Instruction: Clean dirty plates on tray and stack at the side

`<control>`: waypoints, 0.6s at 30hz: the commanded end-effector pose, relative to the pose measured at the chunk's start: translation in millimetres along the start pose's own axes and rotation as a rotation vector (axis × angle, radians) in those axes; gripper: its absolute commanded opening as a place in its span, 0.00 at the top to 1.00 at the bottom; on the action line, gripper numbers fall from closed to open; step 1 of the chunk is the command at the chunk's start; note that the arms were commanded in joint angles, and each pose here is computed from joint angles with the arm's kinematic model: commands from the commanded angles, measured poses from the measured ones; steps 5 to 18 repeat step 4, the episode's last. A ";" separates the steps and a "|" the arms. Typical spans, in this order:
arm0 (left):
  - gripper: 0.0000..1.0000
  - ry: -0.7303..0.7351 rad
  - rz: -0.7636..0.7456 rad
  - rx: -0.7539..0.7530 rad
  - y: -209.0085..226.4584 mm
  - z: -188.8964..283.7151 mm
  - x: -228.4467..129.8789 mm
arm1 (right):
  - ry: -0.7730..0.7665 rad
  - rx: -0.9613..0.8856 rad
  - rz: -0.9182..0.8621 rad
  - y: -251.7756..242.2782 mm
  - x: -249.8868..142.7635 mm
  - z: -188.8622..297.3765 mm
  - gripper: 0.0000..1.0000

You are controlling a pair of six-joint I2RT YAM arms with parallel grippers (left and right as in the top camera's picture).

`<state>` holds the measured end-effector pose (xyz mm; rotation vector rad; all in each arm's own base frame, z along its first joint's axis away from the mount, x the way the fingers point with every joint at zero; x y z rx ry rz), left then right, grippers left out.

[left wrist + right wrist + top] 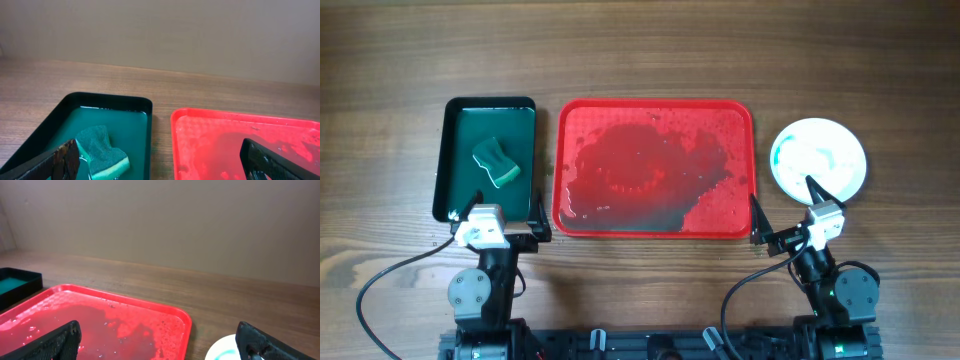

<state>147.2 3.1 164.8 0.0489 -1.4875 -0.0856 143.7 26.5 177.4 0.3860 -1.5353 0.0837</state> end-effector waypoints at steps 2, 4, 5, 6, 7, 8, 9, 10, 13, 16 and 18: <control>0.00 -0.001 -0.019 0.006 0.0 0.2 -1.7 | -0.009 -0.004 0.014 0.0 0.4 0.3 0.00; 0.00 -0.001 -0.019 0.005 -0.1 0.2 -1.7 | -0.009 -0.004 0.013 0.0 0.4 0.3 0.00; 0.00 -0.001 -0.019 0.005 -0.1 0.2 -1.7 | -0.009 -0.004 0.013 0.0 0.4 0.3 0.00; 0.00 -0.001 -0.019 0.005 -0.1 0.2 -1.7 | -0.009 -0.004 0.013 0.0 0.4 0.3 0.00; 0.00 -0.001 -0.019 0.005 -0.1 0.2 -1.7 | -0.009 -0.004 0.013 0.0 0.4 0.3 0.00; 0.00 -0.001 -0.019 0.005 -0.1 0.2 -1.7 | -0.009 -0.004 0.013 0.0 0.4 0.3 0.00; 0.00 -0.001 -0.019 0.005 -0.1 0.2 -1.7 | -0.009 -0.004 0.013 0.0 0.4 0.3 0.00; 0.00 -0.001 -0.019 0.005 -0.1 0.2 -1.7 | -0.009 -0.004 0.013 0.0 0.4 0.3 0.00; 0.00 -0.001 -0.019 0.005 -0.1 0.2 -1.7 | -0.009 -0.004 0.013 0.0 0.4 0.3 0.00; 0.00 -0.001 -0.019 0.005 -0.1 0.2 -1.7 | -0.009 -0.004 0.013 0.0 0.4 0.3 0.00; 0.00 -0.001 -0.019 0.005 -0.1 0.2 -1.7 | -0.009 -0.004 0.013 0.0 0.4 0.3 0.00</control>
Point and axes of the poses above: each gripper's point midway between its finger pads, its own z axis back along the fingers, its own y axis along the line the jaws close on, x = y × z, the point moved 10 cm from there along z, back along the fingers, and after that the axes turned 12 degrees about -z, right-handed, at the moved point
